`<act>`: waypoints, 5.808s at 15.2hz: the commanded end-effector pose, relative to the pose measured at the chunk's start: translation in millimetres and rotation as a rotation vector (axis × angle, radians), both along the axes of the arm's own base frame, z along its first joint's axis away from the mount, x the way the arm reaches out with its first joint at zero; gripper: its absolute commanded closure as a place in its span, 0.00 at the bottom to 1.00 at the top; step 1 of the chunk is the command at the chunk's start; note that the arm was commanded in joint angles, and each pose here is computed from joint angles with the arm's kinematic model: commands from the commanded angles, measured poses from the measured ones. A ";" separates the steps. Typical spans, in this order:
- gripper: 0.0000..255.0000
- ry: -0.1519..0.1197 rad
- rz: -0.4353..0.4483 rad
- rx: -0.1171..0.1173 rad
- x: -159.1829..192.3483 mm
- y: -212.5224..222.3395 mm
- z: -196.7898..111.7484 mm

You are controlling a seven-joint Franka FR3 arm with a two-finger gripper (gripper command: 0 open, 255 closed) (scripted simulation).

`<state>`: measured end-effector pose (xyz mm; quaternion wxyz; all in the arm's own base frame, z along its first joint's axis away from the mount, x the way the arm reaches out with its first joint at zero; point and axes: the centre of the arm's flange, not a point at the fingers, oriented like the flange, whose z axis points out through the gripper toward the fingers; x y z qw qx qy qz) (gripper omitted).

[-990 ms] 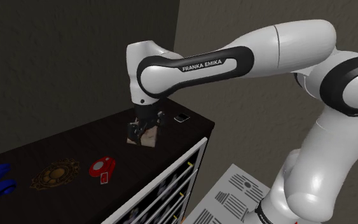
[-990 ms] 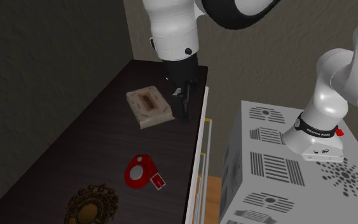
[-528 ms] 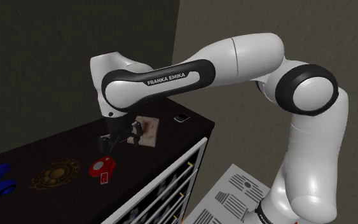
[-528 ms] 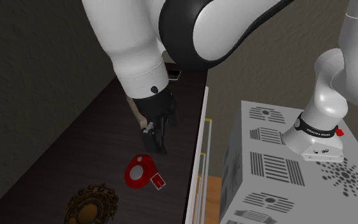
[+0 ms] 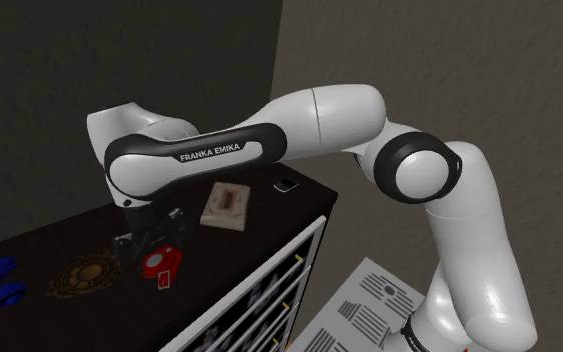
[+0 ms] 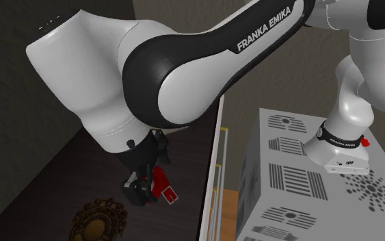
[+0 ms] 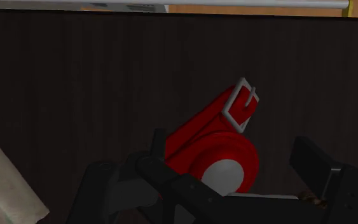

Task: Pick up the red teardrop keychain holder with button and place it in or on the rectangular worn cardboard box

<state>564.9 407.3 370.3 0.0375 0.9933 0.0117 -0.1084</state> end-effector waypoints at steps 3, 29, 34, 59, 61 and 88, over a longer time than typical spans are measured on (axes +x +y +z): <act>0.00 0.000 0.001 0.000 -2.5 0.3 -20.8; 1.00 0.000 0.001 0.000 -5.4 -0.8 -2.3; 1.00 0.000 0.001 0.000 -5.4 -0.8 24.1; 1.00 0.000 0.001 0.000 11.7 -36.4 139.3; 1.00 0.000 0.001 0.000 23.1 -60.2 140.7; 1.00 0.000 0.001 0.000 112.3 -246.8 94.3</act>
